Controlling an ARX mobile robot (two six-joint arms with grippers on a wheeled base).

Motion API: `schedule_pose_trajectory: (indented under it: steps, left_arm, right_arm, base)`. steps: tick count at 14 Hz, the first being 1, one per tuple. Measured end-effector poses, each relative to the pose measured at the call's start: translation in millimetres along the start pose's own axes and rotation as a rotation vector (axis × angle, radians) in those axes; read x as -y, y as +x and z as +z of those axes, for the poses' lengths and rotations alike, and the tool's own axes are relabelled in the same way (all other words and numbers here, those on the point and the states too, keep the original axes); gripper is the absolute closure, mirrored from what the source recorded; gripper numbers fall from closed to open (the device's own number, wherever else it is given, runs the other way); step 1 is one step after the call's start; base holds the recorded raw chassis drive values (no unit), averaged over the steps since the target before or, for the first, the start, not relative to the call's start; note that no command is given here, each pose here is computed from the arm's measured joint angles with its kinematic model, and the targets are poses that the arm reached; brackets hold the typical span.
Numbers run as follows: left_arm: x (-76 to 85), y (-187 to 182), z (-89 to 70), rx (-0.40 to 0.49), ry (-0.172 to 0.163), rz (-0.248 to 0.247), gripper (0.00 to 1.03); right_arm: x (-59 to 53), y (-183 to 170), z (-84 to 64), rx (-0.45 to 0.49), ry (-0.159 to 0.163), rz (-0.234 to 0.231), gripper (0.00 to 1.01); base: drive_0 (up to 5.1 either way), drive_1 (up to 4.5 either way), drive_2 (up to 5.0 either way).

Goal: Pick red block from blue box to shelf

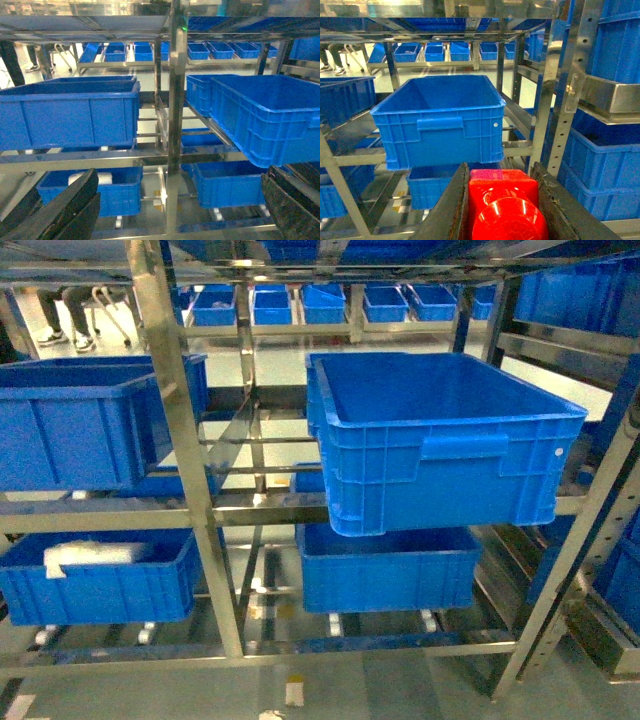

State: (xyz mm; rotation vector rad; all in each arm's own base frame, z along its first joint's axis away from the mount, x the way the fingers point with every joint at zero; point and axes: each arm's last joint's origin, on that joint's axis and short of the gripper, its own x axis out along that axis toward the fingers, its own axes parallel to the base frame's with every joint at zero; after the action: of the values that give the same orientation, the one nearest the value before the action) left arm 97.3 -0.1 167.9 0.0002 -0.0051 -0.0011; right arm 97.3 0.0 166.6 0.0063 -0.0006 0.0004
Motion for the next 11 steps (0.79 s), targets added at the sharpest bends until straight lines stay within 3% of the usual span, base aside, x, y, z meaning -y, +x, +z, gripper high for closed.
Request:
schedule_pose_trajectory:
  steps: [11]
  left_arm:
    - [-0.1, 0.0, -0.3, -0.003, 0.000, 0.002, 0.05]
  right_arm:
    - [0.0, 0.0, 0.1, 0.001, 0.000, 0.000, 0.73]
  base:
    - [0.0, 4.14, -4.2]
